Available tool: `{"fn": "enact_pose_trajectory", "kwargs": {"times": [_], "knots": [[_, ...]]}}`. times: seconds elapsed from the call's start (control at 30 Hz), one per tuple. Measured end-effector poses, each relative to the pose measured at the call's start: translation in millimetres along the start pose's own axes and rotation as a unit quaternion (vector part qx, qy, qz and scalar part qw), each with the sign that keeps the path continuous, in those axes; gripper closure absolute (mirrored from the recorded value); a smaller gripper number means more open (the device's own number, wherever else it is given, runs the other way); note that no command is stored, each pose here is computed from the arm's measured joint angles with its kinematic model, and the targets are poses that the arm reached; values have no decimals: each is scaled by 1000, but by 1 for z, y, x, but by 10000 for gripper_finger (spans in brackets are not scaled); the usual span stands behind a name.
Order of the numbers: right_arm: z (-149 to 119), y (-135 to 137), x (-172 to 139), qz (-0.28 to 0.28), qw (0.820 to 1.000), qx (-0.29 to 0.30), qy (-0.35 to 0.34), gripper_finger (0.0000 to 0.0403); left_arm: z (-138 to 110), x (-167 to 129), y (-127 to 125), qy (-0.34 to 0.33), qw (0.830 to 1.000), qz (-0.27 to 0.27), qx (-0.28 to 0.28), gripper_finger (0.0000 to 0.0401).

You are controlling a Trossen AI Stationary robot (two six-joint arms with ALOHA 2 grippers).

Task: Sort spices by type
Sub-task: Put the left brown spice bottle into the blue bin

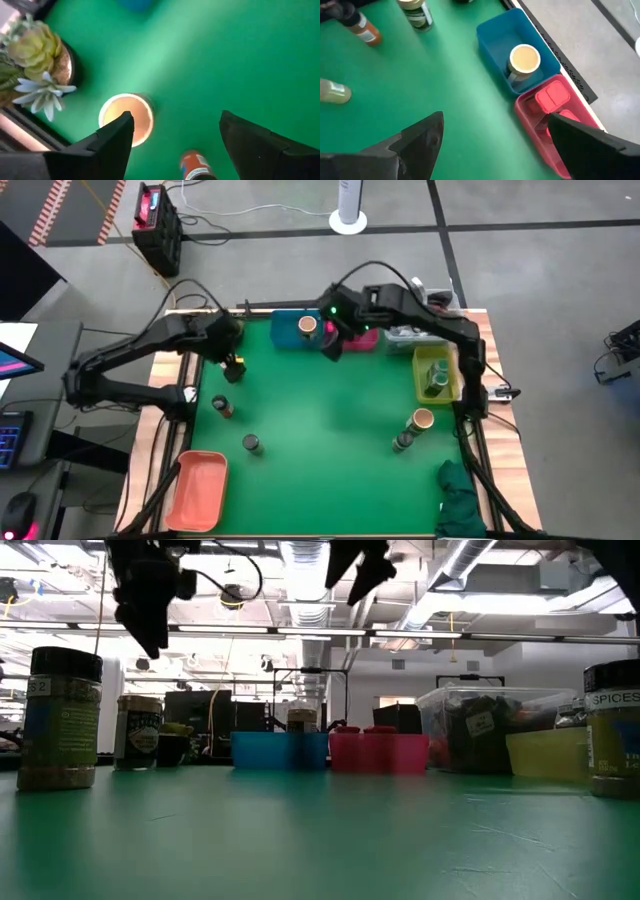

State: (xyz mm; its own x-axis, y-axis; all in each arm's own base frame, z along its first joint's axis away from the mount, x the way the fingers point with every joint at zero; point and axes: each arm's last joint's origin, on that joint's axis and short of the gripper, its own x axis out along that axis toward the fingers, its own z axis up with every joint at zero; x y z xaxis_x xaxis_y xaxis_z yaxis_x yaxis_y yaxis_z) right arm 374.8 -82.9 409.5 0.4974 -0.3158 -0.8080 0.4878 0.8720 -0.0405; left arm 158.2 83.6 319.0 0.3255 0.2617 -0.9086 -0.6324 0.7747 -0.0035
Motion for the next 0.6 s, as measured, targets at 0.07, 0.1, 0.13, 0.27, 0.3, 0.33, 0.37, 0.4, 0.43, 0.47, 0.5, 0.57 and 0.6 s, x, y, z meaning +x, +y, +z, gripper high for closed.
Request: {"fn": "enact_pose_trajectory", "kwargs": {"times": [0.07,0.1,0.13,0.27,0.3,0.33,0.37,0.4,0.43,0.47,0.5,0.57,0.6], "knots": [[-3,10,-5,-2,1000,-5,-3,20,3,7,4,18,1000,4,-8,105],[-4,15,-7,0,1000,-6,-6,20,4,10,6,29,1000,8,-10,98],[-5,19,-8,1,1000,-7,-8,20,5,12,7,40,999,11,-12,89],[-9,32,-12,5,1000,-9,-10,20,6,19,10,64,998,19,-2,51],[-10,35,-13,7,1000,-10,-11,20,7,20,11,65,998,21,0,42],[-11,38,-13,7,1000,-11,-11,20,8,21,12,65,998,23,0,34],[-11,39,-14,5,1000,-9,-12,20,9,23,13,66,998,24,0,26],[-12,41,-15,2,1000,-9,-14,20,10,24,14,67,997,25,-2,19],[-13,43,-15,0,1000,-9,-16,20,11,25,16,69,997,27,-2,13],[-13,45,-16,-2,1000,-9,-17,20,11,27,17,69,997,28,-3,8],[-14,47,-16,-5,1000,-9,-19,20,11,29,19,72,997,29,-6,5],[-15,50,-17,-6,1000,-8,-20,20,9,35,23,84,996,32,-10,3],[-16,52,-18,-5,1000,-7,-20,20,7,39,26,87,996,34,-13,3]]}}
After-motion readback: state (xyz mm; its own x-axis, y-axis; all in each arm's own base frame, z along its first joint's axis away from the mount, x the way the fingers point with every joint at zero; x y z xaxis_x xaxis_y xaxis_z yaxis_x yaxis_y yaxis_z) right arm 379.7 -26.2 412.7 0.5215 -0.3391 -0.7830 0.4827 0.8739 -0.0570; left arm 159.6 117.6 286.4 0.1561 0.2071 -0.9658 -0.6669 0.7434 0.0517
